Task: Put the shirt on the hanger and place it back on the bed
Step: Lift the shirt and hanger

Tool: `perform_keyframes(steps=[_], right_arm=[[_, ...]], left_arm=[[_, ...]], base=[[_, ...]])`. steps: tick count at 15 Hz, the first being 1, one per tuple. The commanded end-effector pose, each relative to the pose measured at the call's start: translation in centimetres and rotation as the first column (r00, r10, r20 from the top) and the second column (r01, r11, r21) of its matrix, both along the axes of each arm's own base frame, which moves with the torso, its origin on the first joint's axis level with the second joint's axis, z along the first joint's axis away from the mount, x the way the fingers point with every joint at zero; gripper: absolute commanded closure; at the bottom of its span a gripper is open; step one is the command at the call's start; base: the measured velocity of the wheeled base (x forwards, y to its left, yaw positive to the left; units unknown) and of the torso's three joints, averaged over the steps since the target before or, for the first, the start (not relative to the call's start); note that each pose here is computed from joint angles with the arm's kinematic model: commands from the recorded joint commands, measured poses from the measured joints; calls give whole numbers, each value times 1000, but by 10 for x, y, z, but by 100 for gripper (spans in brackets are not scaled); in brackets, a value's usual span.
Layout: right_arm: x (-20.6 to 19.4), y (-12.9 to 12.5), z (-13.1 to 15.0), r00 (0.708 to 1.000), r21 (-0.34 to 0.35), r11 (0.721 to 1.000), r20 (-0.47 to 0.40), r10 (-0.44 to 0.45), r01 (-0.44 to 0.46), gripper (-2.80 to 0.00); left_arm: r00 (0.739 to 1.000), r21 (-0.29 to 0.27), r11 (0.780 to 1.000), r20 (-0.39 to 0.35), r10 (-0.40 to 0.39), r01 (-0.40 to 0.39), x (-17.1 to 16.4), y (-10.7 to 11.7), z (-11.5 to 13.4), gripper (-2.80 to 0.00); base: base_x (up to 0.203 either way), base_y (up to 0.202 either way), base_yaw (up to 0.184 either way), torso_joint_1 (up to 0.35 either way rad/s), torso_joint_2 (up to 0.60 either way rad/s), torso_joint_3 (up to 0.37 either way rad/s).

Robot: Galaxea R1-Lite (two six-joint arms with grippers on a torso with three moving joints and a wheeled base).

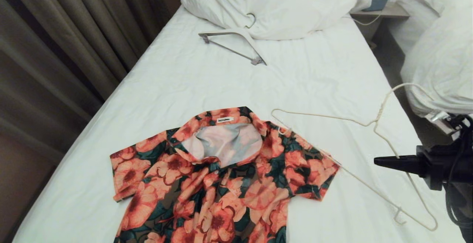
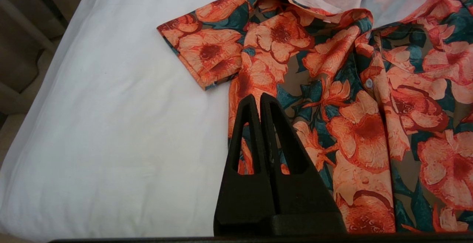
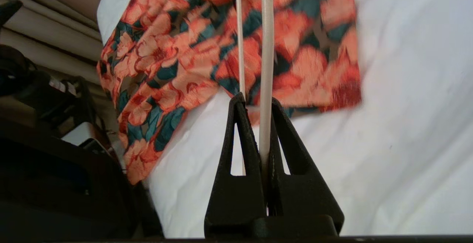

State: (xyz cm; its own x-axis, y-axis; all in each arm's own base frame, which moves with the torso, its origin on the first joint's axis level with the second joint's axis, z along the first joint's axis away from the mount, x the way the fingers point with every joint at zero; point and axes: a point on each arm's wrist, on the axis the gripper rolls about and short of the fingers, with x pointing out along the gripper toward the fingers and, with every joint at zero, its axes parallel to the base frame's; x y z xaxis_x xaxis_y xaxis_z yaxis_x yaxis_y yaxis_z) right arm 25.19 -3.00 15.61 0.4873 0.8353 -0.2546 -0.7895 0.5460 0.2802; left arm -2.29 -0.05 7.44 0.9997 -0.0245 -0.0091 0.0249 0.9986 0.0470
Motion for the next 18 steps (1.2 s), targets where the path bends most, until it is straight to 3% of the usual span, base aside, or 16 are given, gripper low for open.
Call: perform_keyframes(steps=[1,6,12,18], right_arm=[[-19,4,26,993,-22,1000,115,9,-7,0],[-26,10,39,975,-52,998,213,57,-47,0],[-25,50,38,935,-64,969,256,246,-237,0],[-16,66,37,909,-84,951,278,309,-298,0]], left_arm=[[1000,0,1000,-3,1,-1,0,0,0,0],[1000,0,1000,-3,0,0,0,0,0,0],[1000,10,1000,-3,-3,3,0,0,0,0],[1000,5,1000,-1,-5,5,0,0,0,0]], base=[[0,0,0,0,0,0],[0,0,0,0,0,0],[0,0,0,0,0,0],[0,0,0,0,0,0]])
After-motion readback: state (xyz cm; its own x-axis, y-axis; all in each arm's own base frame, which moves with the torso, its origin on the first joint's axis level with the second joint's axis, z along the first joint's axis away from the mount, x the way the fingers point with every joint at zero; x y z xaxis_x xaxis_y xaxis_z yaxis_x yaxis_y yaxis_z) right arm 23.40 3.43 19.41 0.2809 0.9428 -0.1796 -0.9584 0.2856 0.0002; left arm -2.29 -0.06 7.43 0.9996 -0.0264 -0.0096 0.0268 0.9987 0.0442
